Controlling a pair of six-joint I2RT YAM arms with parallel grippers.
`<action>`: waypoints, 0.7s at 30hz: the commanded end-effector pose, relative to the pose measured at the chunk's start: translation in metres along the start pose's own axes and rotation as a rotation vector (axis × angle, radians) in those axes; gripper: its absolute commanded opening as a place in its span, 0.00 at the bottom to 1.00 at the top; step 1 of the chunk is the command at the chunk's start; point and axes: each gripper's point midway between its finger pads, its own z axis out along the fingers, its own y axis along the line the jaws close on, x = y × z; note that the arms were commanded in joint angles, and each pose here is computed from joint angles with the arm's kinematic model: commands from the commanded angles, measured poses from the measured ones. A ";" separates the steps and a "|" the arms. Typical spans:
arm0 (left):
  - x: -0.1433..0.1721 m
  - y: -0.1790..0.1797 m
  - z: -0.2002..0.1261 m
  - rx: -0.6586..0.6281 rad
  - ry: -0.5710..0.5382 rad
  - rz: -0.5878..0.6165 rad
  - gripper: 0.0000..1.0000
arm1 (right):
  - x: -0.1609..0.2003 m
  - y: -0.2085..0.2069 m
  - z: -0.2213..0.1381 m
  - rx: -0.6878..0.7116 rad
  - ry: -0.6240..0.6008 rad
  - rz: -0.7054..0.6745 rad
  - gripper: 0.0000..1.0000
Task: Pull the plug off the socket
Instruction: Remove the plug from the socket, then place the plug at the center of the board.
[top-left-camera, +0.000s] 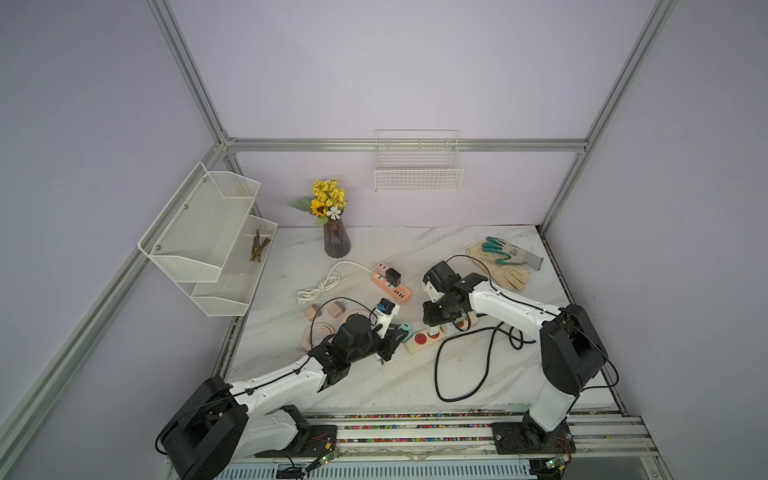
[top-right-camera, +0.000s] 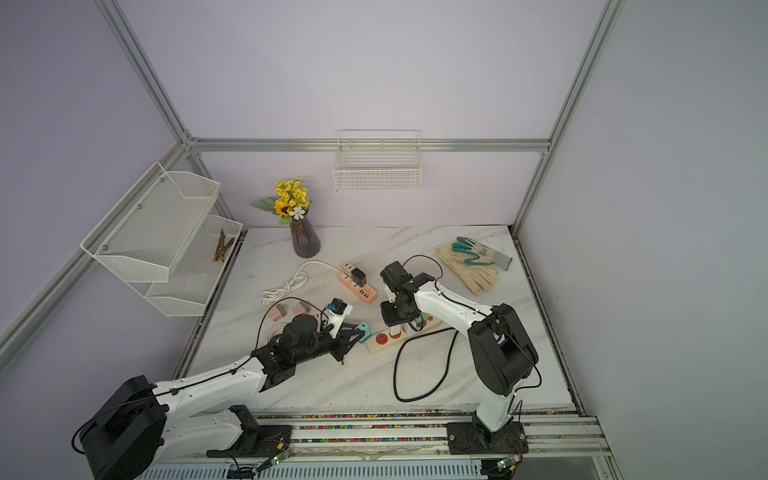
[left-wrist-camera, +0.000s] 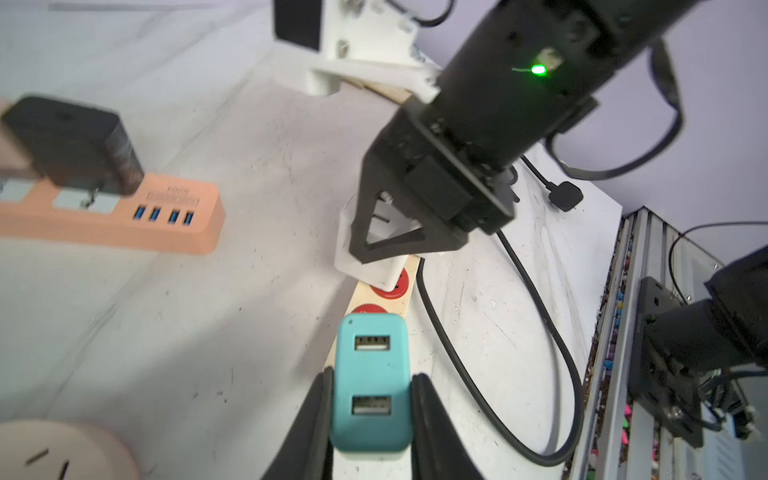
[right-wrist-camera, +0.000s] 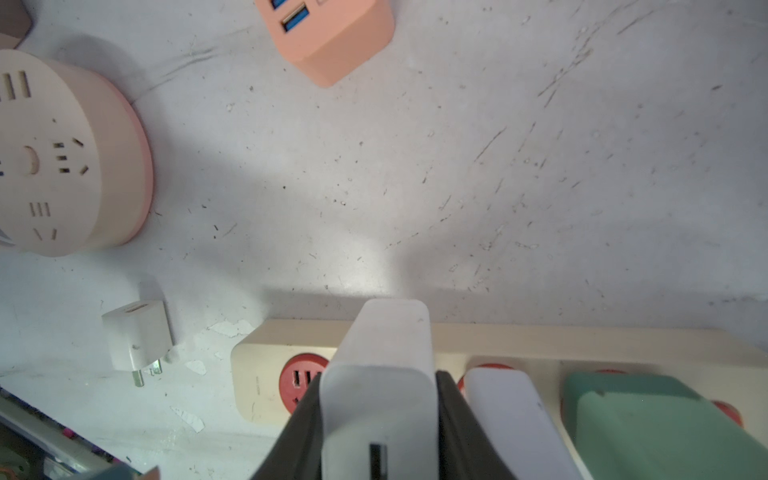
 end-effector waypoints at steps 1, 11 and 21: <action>0.015 0.002 0.006 0.008 0.126 -0.237 0.00 | 0.047 -0.038 0.042 0.104 0.183 0.101 0.00; 0.055 0.009 0.029 0.057 0.359 -0.577 0.12 | 0.043 -0.038 0.038 0.112 0.175 0.089 0.00; 0.049 0.044 0.011 -0.148 0.324 -0.499 0.55 | 0.042 -0.037 0.035 0.107 0.164 0.093 0.00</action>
